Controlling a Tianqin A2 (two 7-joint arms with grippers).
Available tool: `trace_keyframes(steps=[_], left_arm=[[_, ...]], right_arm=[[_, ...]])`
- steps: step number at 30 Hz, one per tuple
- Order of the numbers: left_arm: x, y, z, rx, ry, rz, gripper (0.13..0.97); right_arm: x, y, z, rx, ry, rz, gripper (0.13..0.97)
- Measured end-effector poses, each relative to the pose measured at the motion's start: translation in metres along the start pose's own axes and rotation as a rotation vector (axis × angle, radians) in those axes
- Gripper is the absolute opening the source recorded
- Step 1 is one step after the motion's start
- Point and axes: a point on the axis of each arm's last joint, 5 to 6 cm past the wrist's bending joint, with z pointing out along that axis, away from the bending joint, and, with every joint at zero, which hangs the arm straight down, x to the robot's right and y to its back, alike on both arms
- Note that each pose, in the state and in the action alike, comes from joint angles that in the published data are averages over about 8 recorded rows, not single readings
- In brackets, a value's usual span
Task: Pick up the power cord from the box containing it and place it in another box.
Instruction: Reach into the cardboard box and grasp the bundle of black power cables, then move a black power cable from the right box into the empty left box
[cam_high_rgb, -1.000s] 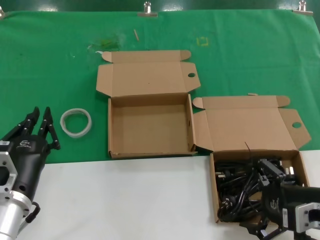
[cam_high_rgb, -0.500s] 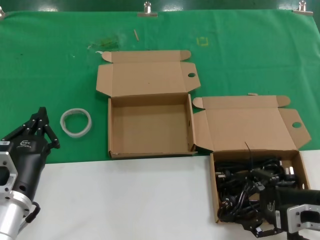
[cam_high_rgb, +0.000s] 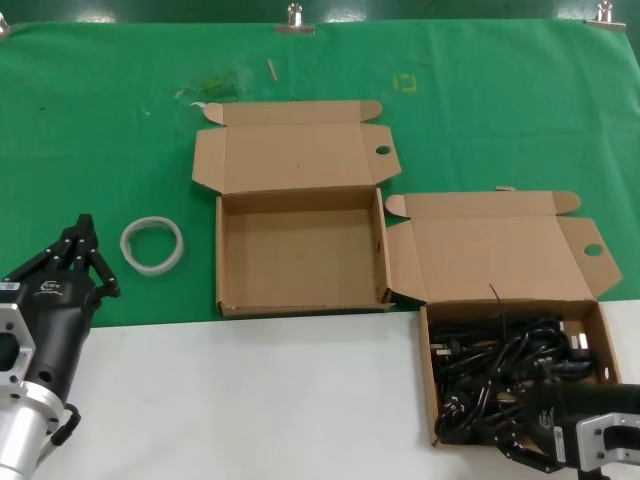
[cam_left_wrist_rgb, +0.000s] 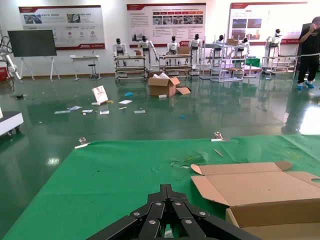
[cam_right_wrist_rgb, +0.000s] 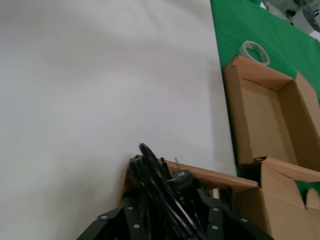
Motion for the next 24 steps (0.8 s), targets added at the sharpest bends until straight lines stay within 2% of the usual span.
trace_keyframes(steps=[3, 12, 18, 21, 24], left_arm=[[0.0000, 0.0000, 0.000, 0.000, 0.000, 0.000, 0.140], [0.0000, 0.0000, 0.000, 0.000, 0.000, 0.000, 0.140], [0.0000, 0.0000, 0.000, 0.000, 0.000, 0.000, 0.140], [0.0000, 0.0000, 0.000, 0.000, 0.000, 0.000, 0.140], [0.0000, 0.0000, 0.000, 0.000, 0.000, 0.000, 0.140]], right_arm=[[-0.002, 0.000, 0.000, 0.002, -0.009, 0.001, 0.377], [-0.004, -0.002, 0.001, 0.007, -0.018, -0.004, 0.242], [-0.002, -0.003, 0.000, 0.009, -0.015, -0.004, 0.237], [0.013, -0.009, -0.014, 0.018, 0.023, -0.008, 0.229], [0.041, -0.022, -0.039, 0.037, 0.093, -0.026, 0.220]])
